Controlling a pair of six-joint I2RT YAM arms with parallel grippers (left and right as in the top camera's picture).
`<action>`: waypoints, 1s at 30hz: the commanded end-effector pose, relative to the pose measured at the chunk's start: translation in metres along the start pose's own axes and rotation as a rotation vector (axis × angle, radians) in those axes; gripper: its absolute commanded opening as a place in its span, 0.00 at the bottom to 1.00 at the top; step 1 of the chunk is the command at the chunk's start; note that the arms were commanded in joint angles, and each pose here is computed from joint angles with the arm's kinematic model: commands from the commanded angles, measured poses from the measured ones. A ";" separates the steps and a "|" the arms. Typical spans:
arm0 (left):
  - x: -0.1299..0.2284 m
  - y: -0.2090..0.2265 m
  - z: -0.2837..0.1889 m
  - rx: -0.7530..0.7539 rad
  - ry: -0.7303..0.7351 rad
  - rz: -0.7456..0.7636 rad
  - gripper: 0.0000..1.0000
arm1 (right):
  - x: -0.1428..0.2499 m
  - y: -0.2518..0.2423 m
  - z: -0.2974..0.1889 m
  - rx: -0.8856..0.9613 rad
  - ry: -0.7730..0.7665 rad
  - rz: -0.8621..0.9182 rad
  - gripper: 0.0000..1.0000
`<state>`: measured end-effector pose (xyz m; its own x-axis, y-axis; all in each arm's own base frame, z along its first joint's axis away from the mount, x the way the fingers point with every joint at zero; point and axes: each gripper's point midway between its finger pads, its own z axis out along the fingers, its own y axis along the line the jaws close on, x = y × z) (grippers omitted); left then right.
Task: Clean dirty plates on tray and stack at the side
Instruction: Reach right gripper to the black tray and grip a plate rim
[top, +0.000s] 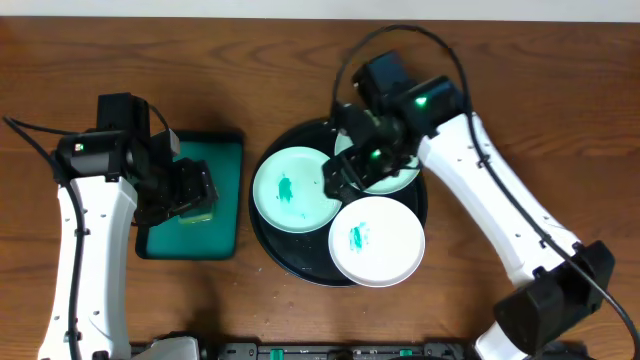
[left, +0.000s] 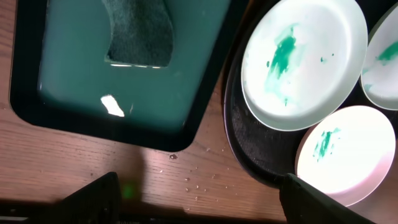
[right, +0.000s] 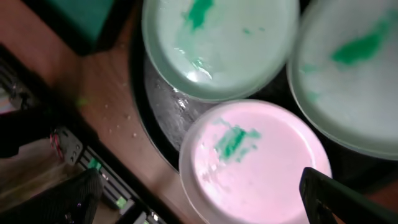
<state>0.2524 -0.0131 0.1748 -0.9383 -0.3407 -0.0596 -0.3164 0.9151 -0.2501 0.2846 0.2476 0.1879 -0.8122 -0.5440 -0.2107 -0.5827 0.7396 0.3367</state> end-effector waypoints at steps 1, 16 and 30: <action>-0.003 -0.001 -0.005 0.004 -0.016 0.004 0.82 | -0.016 0.017 0.002 -0.017 -0.051 -0.055 0.99; -0.003 -0.001 -0.005 0.004 -0.016 0.004 0.82 | -0.002 -0.032 0.084 0.234 -0.021 0.435 0.89; -0.003 -0.001 -0.005 0.004 -0.015 0.004 0.82 | 0.006 -0.044 0.150 0.140 -0.069 0.614 0.61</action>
<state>0.2524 -0.0130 0.1748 -0.9383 -0.3407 -0.0601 -0.3163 0.9152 -0.2498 0.3042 0.2674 0.0386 -0.9954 -0.0326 -0.0896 -0.0561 0.9599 0.2747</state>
